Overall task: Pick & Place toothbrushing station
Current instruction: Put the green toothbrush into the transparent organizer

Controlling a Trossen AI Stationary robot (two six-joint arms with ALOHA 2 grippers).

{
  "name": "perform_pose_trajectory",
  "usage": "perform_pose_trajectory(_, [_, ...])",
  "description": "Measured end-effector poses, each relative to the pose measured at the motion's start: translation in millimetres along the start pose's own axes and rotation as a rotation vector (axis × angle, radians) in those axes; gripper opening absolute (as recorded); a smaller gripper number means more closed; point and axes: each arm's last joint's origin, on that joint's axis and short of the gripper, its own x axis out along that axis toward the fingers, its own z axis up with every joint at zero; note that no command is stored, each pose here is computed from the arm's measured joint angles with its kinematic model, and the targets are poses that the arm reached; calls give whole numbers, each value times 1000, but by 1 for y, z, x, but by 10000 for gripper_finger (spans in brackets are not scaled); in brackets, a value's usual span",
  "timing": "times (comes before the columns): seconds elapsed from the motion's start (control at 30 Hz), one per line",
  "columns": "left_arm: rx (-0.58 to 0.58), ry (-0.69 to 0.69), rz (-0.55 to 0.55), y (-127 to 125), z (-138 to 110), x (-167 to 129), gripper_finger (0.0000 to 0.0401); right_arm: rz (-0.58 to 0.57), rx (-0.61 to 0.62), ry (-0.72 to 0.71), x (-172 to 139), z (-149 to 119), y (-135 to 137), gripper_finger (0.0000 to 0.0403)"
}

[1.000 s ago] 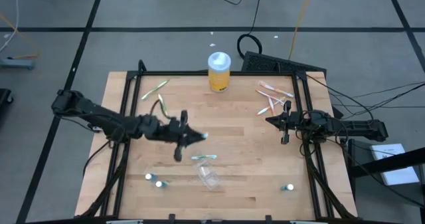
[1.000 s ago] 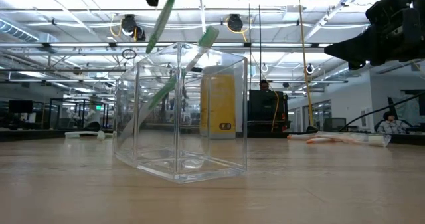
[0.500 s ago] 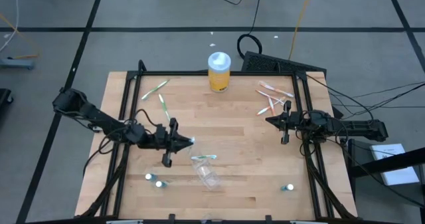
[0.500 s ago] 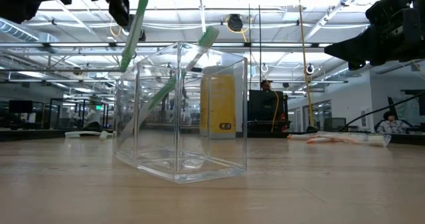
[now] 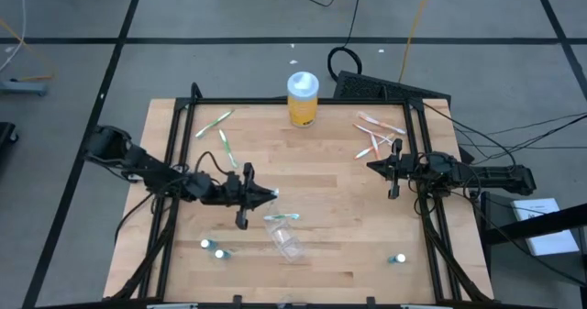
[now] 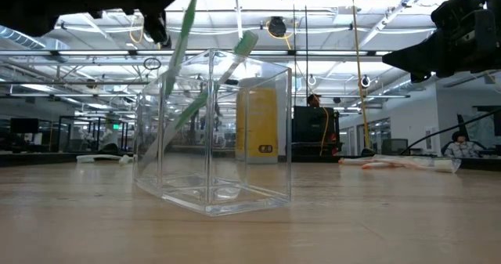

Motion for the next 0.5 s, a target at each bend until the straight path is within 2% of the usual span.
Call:
perform_pose_trajectory(0.13, [-31,34,-34,6,-8,6,13,0,0,0,0,0,0,4])
perform_pose_trajectory(0.5, [-52,96,-12,9,-16,6,33,0,0,0,0,0,0,4])
